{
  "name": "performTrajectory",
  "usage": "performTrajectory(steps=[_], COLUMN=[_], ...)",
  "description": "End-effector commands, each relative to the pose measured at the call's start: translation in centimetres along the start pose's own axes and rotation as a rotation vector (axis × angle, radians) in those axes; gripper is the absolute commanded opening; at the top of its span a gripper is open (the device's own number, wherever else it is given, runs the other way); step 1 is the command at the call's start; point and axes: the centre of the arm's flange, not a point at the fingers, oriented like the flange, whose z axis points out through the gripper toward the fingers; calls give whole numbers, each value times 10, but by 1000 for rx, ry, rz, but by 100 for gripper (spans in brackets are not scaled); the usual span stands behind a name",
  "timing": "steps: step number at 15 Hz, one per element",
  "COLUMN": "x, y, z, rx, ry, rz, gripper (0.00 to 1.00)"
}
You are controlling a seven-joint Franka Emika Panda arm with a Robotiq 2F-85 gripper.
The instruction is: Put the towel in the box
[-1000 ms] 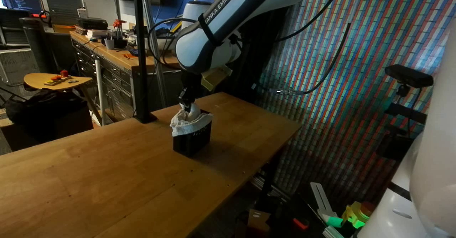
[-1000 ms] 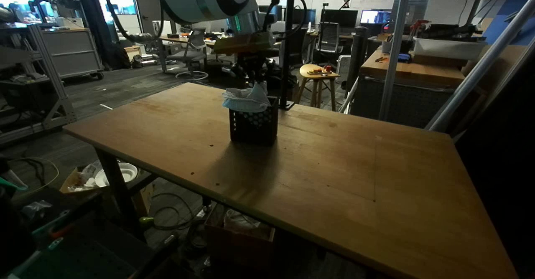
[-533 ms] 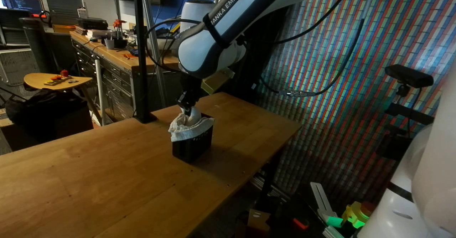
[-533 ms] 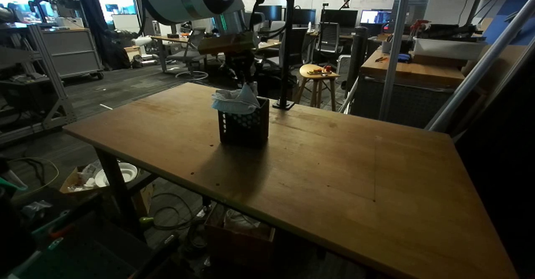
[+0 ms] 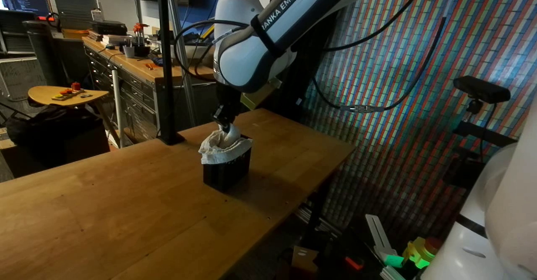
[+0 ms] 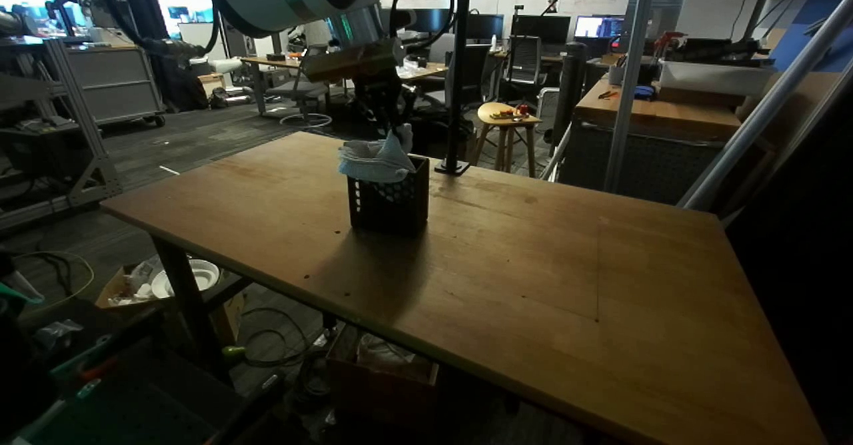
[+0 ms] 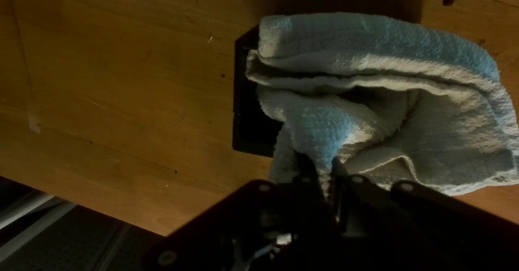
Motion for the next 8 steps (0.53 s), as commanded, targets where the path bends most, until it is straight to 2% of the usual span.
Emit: performTrajectory(steps=[1, 8], x=[-15, -28], y=[-10, -21], z=[-14, 6], rx=[-19, 17], ry=[17, -18], rz=[20, 28], gripper=[10, 11])
